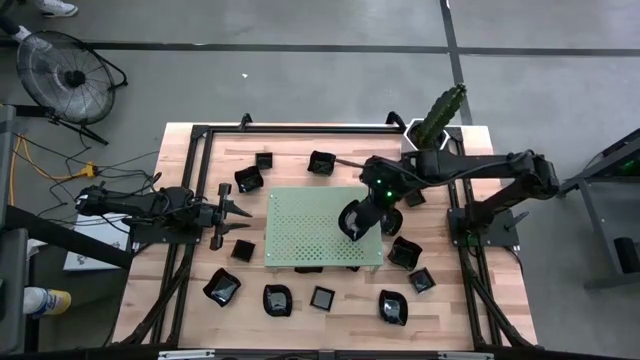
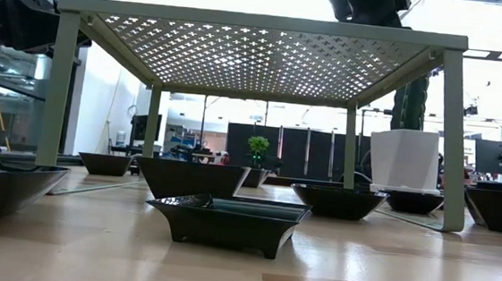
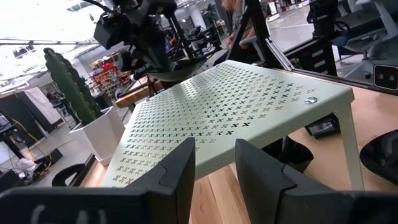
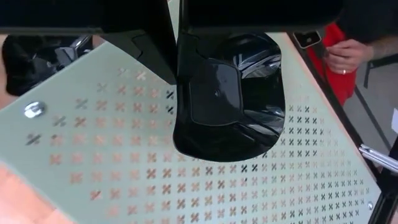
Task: Pick & Place Mini shaped plates
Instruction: Put the black leaf shaped bowl on the shelf
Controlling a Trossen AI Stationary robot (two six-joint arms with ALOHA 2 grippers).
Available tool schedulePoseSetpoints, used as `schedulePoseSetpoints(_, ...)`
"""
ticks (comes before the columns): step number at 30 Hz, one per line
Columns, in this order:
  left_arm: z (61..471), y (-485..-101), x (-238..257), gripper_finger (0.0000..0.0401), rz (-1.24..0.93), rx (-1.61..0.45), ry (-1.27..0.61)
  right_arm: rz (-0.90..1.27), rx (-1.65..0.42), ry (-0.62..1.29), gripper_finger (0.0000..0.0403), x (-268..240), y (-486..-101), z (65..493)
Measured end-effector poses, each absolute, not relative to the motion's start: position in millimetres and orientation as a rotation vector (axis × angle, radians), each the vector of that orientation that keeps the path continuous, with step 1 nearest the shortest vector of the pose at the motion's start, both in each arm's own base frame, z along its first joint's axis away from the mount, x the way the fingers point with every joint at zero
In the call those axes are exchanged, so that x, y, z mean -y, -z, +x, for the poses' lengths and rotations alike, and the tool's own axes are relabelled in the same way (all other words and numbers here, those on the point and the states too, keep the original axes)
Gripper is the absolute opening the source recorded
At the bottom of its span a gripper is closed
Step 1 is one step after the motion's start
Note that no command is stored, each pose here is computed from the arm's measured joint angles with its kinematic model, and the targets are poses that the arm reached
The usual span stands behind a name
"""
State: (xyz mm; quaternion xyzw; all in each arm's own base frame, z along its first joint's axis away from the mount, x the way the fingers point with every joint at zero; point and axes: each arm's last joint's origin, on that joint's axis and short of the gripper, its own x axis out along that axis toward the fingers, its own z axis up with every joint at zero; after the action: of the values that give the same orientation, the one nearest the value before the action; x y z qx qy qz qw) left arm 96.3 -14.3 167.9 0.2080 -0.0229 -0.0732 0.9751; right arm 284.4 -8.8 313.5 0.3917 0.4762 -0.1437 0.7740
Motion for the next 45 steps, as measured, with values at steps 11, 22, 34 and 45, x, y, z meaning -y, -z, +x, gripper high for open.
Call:
schedulePoseSetpoints(11, 96.3, -167.8, 14.2, 0.0111, 0.42, 0.046, 0.148, 0.882, -1.011, 0.319, 0.0, 5.6, -312.3, 289.5)
schedulePoseSetpoints(22, 96.3, -167.8, 14.3, 0.0111, 0.42, 0.046, 0.148, 0.874, -1.033, 0.328, 0.0001, 5.5, -305.6, 294.4)
schedulePoseSetpoints(34, 96.3, -167.9, 14.3, 0.0111, 0.42, 0.046, 0.148, 0.867, -1.034, 0.341, 0.0001, 5.1, -304.1, 295.4)
schedulePoseSetpoints(45, 96.3, -167.8, 14.3, 0.0111, 0.42, 0.046, 0.148, 0.855, -1.049, 0.351, 0.0001, 5.4, -300.9, 296.8)
